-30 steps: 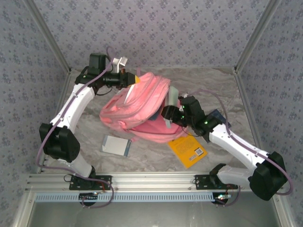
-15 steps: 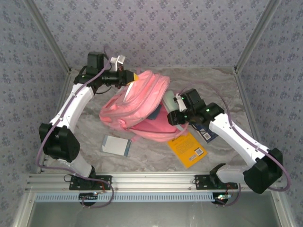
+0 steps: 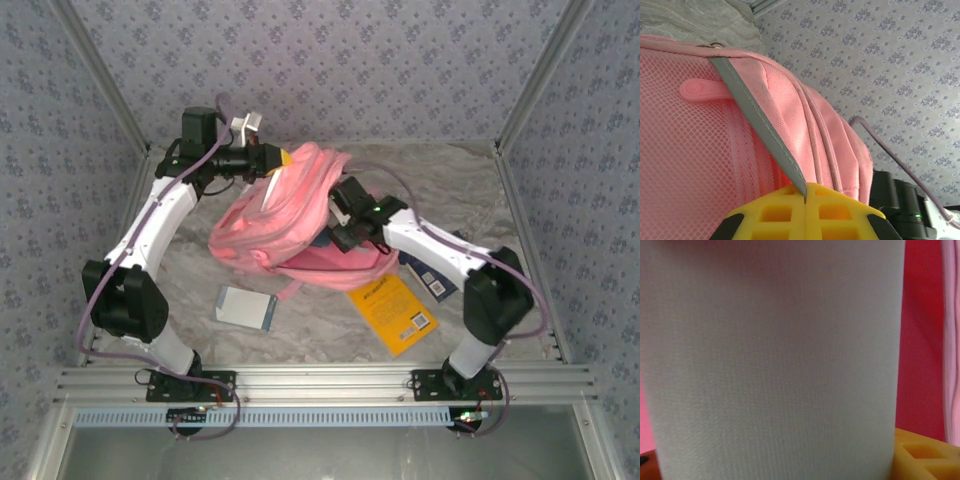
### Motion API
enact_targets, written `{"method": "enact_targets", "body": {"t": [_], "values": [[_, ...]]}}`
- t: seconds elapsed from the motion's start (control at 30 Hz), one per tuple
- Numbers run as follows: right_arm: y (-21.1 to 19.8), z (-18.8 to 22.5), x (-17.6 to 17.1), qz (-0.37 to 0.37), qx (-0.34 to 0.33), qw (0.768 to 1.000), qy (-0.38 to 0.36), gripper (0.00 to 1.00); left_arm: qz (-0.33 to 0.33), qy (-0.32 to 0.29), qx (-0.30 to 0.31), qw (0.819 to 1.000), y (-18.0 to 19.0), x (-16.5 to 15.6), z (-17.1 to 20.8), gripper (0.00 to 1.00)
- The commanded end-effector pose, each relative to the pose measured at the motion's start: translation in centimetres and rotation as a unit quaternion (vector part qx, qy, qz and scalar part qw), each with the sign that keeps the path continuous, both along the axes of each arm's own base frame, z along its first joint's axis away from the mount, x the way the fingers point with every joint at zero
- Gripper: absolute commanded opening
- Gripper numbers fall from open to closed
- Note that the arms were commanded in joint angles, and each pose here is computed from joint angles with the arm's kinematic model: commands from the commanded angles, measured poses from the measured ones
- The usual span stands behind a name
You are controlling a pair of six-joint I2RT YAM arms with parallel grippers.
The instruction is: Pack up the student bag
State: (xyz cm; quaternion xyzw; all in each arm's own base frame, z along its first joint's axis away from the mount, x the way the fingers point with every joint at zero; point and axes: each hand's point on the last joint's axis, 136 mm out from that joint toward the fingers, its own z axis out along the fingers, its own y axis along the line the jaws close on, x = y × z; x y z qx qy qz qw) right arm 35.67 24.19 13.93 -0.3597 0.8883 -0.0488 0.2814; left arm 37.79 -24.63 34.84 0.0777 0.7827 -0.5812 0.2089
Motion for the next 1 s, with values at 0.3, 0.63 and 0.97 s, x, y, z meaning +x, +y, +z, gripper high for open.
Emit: {"method": "enact_targets", "body": {"t": [0.3,0.63,0.97], "values": [[4.0,5.5,10.3,0.059,-0.215,0.913,-0.343,0.87,-0.082,-0.104,-0.067,0.989,-2.0,-2.9,6.6,0.00],[4.6,5.0,9.2,0.046,-0.229,0.901,-0.365,1.00,-0.065,-0.094,-0.067,0.991,-1.4,-2.0,6.1,0.00],[2.2,6.0,1.1,0.074,-0.042,0.950,-0.299,0.99,-0.021,-0.083,-0.082,0.993,0.7,0.2,6.2,0.00]]}}
